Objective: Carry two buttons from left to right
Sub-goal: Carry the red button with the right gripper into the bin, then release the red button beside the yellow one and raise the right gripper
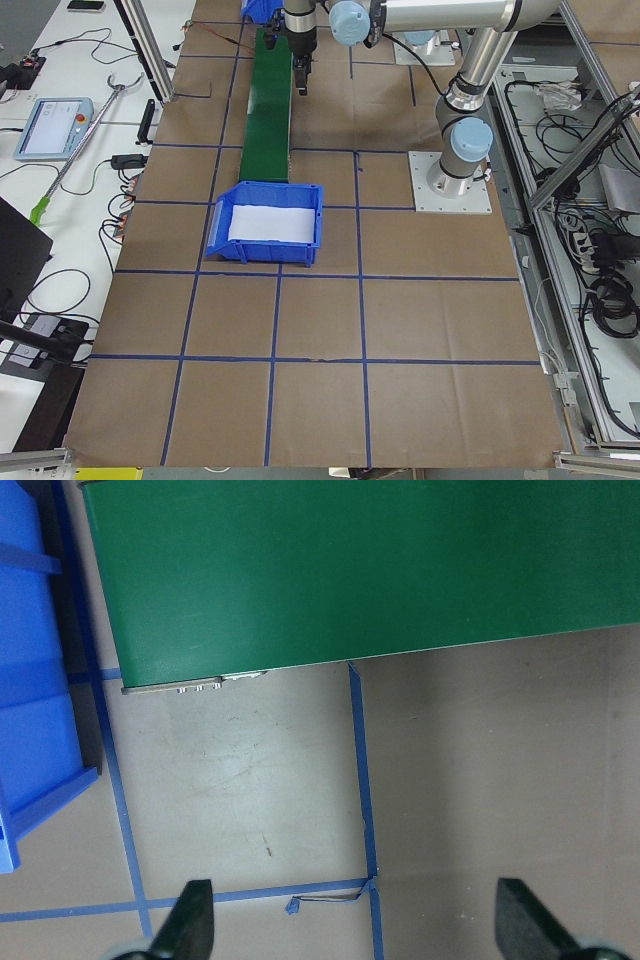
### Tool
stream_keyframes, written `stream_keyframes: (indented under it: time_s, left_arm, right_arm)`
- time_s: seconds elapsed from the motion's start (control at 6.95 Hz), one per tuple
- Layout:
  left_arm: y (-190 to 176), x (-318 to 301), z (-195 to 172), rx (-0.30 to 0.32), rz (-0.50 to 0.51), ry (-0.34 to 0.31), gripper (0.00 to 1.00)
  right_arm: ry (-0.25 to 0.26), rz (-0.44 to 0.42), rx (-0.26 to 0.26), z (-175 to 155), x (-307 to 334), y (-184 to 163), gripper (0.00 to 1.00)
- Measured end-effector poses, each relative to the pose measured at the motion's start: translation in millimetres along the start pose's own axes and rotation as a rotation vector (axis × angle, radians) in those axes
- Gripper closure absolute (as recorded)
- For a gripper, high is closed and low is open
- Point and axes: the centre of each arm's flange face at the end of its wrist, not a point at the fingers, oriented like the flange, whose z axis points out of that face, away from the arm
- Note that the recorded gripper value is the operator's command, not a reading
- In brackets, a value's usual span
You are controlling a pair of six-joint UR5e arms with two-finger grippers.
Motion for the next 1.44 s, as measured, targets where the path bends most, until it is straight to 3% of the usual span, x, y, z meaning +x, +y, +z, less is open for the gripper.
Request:
stream_keyframes:
  time_s: [0.43,0.86,1.01,1.15,1.3,1.44]
  left_arm:
    - [0,0,1,-0.001,-0.001,0.000,0.00]
    - [0,0,0,-0.001,-0.001,0.000,0.00]
    - [0,0,0,0.000,0.000,0.000,0.00]
    - [0,0,0,0.000,-0.001,0.000,0.00]
    - [0,0,0,0.000,-0.001,0.000,0.00]
    - [0,0,0,-0.001,-0.001,0.000,0.00]
  right_arm:
    - [-0.041,0.007,-0.085,68,24,-8,0.94]
    - [-0.055,0.012,-0.120,120,31,-18,0.91]
    - [-0.058,0.015,-0.134,132,31,-19,0.68]
    - [-0.062,0.017,-0.145,142,30,-20,0.16]
    - [-0.065,0.020,-0.151,146,30,-20,0.01]
    - [-0.067,0.023,-0.151,147,29,-20,0.01]
